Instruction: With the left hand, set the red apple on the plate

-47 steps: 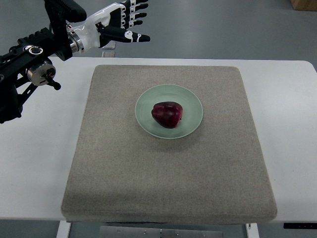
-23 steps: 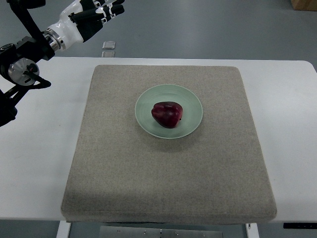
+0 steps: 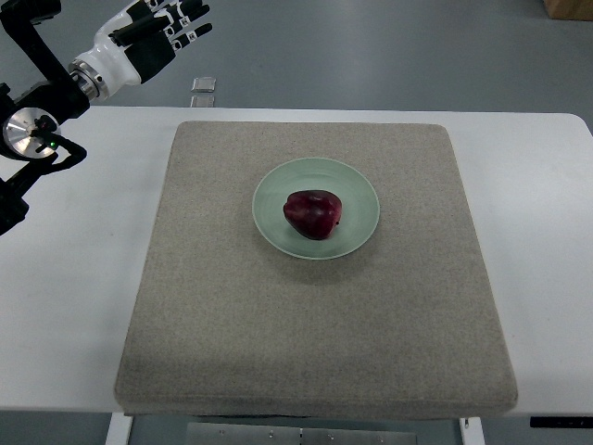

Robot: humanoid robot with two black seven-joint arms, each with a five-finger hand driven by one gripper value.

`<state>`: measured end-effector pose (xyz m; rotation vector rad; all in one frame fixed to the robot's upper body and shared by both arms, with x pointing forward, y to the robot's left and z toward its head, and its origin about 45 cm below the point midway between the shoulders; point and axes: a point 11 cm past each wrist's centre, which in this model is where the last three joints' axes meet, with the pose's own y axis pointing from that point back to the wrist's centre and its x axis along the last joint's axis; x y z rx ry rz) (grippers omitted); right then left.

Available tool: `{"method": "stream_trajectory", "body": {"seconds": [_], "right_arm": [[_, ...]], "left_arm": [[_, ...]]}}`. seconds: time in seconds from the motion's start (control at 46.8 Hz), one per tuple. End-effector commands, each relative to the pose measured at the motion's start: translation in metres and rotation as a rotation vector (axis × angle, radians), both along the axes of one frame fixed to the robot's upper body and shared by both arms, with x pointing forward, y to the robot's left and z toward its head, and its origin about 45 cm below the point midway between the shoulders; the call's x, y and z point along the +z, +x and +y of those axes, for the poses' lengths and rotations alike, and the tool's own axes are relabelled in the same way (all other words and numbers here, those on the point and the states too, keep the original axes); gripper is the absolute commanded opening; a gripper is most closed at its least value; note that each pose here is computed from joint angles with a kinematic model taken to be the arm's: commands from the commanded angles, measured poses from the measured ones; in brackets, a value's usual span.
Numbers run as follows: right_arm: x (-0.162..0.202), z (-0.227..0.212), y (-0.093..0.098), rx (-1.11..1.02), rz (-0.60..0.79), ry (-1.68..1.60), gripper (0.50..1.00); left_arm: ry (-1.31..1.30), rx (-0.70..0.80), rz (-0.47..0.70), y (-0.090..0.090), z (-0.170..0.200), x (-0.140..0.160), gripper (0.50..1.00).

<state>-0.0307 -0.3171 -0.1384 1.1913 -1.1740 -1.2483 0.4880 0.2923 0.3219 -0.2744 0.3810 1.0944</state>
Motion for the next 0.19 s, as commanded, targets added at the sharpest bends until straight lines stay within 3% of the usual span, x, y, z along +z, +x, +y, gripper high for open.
{"method": "stream_trajectory", "body": {"seconds": [0.0,0.171], "right_arm": [[0.0,0.0016,0.0002,-0.002,-0.001,0.014,0.928],[0.0,0.0014,-0.0001,0.004,0.002,0.013,0.928]], "left_arm": [[-0.003,-0.001,0.003,-0.0003,-0.0004,-0.001,0.999],[-0.005,-0.007,0.003,-0.0003,-0.0038,-0.0018,0.999]]}}
